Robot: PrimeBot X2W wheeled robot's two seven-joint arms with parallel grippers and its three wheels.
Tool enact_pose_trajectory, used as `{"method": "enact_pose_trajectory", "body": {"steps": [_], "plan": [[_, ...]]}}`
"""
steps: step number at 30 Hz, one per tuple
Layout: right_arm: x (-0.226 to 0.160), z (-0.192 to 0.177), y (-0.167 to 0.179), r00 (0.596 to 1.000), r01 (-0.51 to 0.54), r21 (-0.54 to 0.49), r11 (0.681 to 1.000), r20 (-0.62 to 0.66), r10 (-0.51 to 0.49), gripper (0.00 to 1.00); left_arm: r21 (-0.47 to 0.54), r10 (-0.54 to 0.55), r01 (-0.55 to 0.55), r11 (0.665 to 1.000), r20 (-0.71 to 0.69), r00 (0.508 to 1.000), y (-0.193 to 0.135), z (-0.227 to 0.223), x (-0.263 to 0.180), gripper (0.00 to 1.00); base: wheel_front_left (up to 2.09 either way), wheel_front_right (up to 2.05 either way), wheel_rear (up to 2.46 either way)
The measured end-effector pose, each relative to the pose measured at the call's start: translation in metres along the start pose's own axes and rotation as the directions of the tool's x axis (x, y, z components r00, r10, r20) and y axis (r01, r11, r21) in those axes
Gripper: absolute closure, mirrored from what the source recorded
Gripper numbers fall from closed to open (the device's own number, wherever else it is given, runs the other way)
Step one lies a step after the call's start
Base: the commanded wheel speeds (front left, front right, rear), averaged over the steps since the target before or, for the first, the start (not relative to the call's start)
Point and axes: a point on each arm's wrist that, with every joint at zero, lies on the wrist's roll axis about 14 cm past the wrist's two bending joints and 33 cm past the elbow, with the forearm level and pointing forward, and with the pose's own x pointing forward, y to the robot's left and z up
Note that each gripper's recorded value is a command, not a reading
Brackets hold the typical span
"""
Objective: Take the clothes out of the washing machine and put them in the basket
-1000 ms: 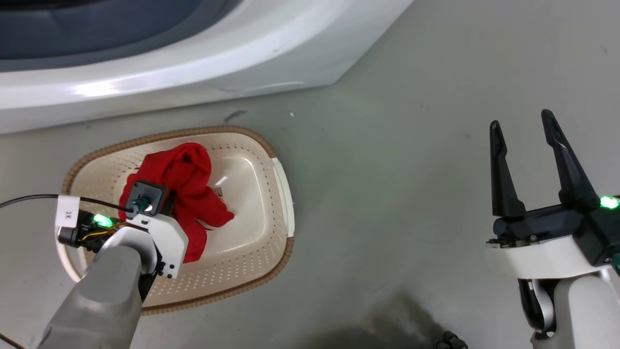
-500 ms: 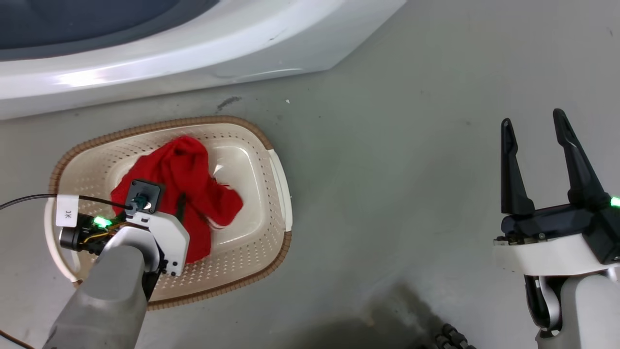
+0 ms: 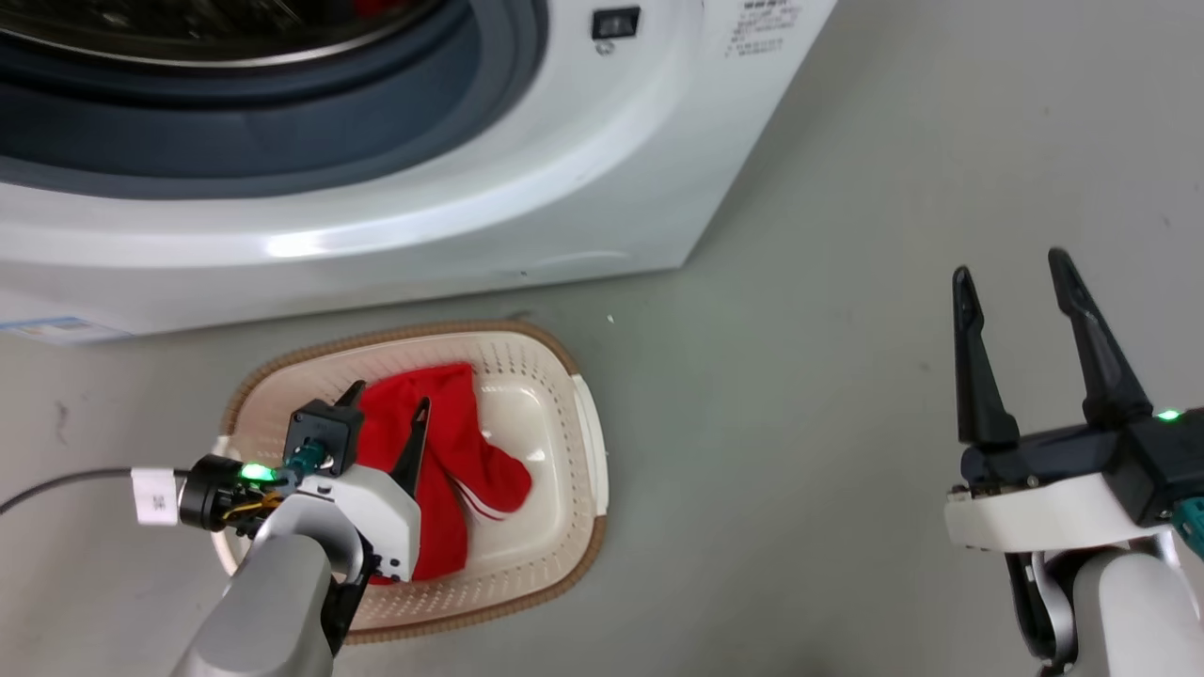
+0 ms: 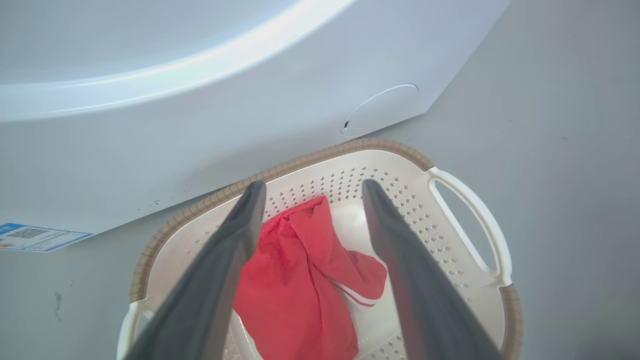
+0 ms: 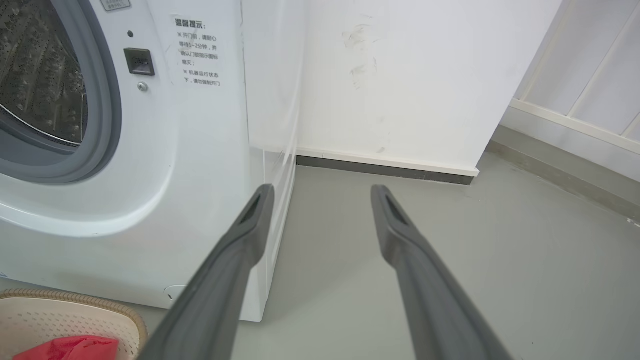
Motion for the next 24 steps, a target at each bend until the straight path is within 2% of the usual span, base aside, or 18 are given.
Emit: {"method": "enact_pose_trajectory", "body": {"steps": [8,14,24], "plan": [[-0.015,0.025,0.009,0.998,-0.020,0.016,1.000,0.054,0.019,0.00,-0.018,0.071,-0.069,0.997,0.223,0.972,0.007,0.062,-0.050,0.00,0.00,0.00,0.00],[-0.027,0.040,0.015,0.996,-0.037,0.027,0.999,0.086,0.035,0.00,-0.037,0.114,-0.108,0.993,0.366,0.923,0.009,0.101,-0.087,0.00,0.00,0.00,0.00],[-0.049,0.054,0.011,0.993,-0.023,0.035,0.999,0.112,0.019,0.00,-0.079,0.158,-0.137,0.987,0.500,0.851,0.006,0.136,-0.125,0.00,0.00,0.00,0.00]]}}
